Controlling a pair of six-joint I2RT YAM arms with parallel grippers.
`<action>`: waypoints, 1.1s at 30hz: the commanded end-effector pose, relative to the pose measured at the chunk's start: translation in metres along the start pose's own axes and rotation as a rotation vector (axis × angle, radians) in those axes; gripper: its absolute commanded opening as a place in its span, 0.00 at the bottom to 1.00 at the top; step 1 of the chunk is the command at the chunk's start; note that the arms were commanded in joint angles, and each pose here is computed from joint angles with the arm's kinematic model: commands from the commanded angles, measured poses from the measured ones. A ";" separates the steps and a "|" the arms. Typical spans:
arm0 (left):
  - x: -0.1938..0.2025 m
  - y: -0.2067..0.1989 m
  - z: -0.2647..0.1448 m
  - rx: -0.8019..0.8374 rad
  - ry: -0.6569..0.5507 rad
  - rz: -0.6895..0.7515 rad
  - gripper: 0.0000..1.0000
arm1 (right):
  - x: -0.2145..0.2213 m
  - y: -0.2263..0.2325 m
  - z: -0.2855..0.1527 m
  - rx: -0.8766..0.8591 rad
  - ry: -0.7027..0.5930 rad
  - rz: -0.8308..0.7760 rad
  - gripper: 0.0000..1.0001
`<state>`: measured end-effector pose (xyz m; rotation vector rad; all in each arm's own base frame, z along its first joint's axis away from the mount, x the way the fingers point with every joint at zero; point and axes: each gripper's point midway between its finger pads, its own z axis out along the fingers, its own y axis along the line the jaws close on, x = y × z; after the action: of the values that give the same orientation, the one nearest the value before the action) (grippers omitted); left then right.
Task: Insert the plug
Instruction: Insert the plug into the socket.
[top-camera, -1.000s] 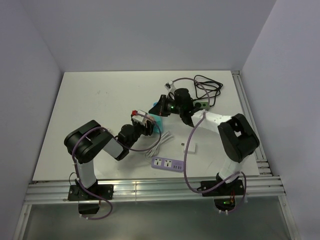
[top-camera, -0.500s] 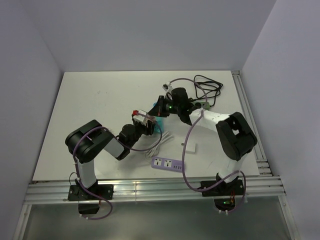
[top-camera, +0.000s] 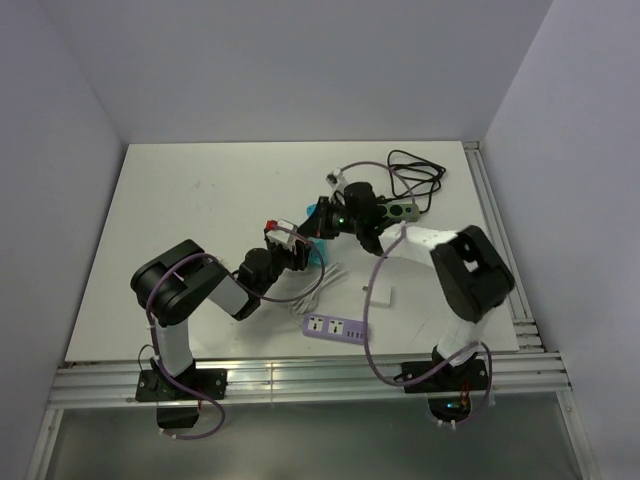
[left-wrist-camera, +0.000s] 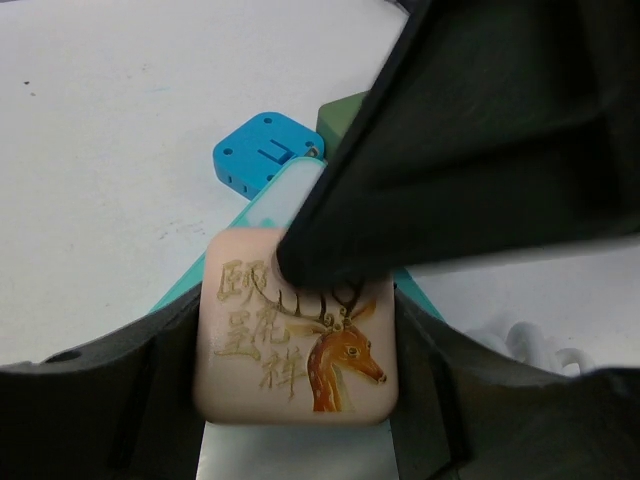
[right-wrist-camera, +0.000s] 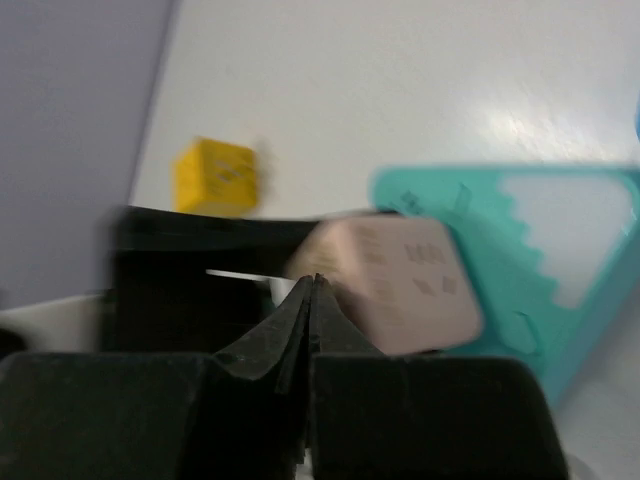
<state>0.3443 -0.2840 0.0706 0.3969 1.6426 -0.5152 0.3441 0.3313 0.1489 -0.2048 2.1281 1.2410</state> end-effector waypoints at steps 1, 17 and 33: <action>0.128 0.014 -0.056 -0.024 0.470 0.053 0.00 | 0.065 -0.070 0.017 0.115 0.137 0.110 0.00; 0.128 0.015 -0.054 -0.034 0.475 0.056 0.00 | -0.024 0.005 -0.021 -0.029 -0.042 0.033 0.00; 0.127 0.014 -0.053 -0.033 0.473 0.058 0.00 | 0.067 -0.081 0.013 0.068 0.125 0.166 0.00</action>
<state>0.3450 -0.2859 0.0657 0.4136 1.6589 -0.4953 0.3382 0.3231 0.1015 -0.1332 2.2030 1.3561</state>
